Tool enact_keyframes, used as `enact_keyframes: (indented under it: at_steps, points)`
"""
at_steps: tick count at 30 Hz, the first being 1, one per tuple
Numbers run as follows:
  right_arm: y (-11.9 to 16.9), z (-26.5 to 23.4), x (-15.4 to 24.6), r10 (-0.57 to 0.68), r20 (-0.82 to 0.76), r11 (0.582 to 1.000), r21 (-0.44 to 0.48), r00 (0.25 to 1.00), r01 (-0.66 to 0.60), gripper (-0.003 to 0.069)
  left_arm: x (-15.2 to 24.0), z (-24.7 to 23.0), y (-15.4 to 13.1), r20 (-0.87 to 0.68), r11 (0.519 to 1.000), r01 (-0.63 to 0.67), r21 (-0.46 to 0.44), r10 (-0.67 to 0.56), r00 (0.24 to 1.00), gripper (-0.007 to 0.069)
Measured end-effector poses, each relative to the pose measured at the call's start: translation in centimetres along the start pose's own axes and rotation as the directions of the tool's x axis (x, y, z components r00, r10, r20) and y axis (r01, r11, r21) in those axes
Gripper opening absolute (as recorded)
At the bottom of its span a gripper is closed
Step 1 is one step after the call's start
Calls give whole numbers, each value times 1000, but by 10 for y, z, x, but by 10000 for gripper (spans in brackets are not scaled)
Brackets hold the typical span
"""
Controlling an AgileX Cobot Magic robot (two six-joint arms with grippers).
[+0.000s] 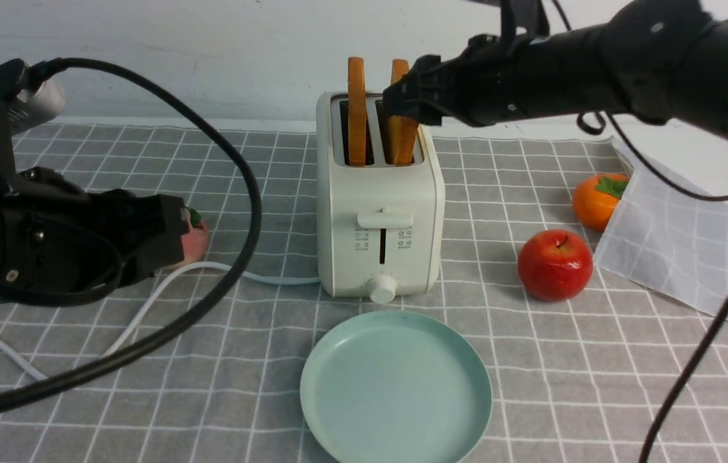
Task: Take toasted bread from bread machine on grey coffee table place on plate.
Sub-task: 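Grasp the toast slice in the toaster and pull it up out of the slot with the right gripper, then place the held slice of bread on top of the slice on the plate with the right gripper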
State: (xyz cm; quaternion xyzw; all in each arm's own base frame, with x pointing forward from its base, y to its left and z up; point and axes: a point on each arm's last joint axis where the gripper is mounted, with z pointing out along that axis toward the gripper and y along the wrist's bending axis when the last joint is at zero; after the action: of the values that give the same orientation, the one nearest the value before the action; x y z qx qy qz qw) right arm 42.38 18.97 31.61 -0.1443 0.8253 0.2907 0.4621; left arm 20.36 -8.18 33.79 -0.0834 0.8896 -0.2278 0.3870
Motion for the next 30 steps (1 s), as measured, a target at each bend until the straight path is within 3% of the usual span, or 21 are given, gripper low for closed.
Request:
enact_keyframes:
  at_steps: [6,11,12,14,20,25,29,30]
  points:
    - [-13,20,13,43,-4,999,34,999,-43,395,0,0,0,0,1000,0,0,0,1000,239]
    - [-13,18,9,37,20,998,45,999,-38,229,0,0,0,-1,1000,3,2,-3,1000,239]
    - [-12,15,5,34,32,998,46,999,-35,159,0,0,0,-1,1000,3,2,-3,1000,239]
    - [-11,8,-1,30,52,998,46,998,-32,111,0,0,0,-1,1000,4,2,-4,1000,239]
    - [5,-52,-45,-5,179,1000,29,984,0,111,0,0,-1,5,1000,6,7,-6,1000,239]
    - [18,-140,-78,-90,224,996,4,970,92,111,-1,0,-1,9,1000,5,9,-5,1000,239]
    - [22,-184,-67,-151,31,987,-60,988,152,111,-1,0,-1,7,1000,9,11,-9,1000,239]
    - [23,-190,-50,-139,-134,984,-126,981,122,111,-1,0,-1,7,1000,12,13,-12,1000,239]
